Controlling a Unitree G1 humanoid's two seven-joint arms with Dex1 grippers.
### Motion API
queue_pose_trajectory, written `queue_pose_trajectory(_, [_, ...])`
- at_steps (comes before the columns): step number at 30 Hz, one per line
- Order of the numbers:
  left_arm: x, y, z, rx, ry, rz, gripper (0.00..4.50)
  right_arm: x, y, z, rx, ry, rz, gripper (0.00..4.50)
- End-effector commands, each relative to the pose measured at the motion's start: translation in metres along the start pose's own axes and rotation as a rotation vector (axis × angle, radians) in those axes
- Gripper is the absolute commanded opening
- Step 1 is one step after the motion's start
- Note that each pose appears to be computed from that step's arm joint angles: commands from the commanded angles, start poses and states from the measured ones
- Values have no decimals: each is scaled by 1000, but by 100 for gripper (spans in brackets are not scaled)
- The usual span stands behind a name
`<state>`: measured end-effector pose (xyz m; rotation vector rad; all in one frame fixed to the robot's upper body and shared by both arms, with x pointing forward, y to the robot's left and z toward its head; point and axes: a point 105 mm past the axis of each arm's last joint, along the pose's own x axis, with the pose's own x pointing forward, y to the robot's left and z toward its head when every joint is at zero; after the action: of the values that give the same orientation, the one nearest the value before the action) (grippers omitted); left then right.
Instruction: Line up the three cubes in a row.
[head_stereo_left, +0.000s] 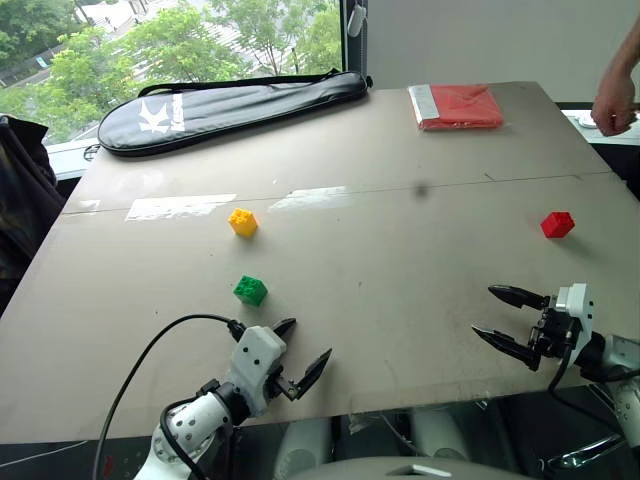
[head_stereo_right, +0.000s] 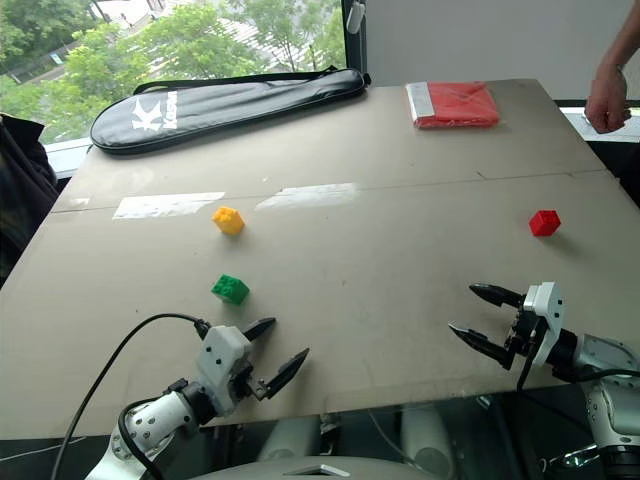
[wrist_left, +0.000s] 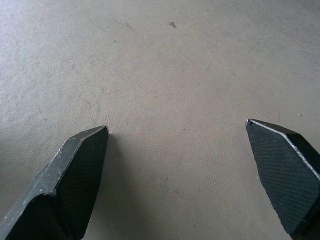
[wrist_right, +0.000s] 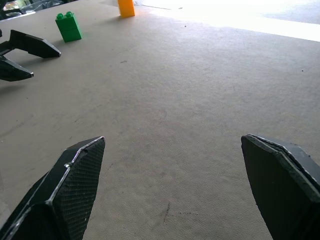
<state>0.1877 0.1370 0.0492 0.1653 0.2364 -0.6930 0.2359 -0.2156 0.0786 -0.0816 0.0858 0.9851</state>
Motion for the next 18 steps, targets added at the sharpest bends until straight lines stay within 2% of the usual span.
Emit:
queue_pose_trajectory(1, [3,-9,-10,-43,32,-33,448,-1,1,11,-39,-25,2,450])
queue_pose_trajectory(18, [8,-6,-5,-45,17,-59,448,0,5,12,-33,-32,-29,450])
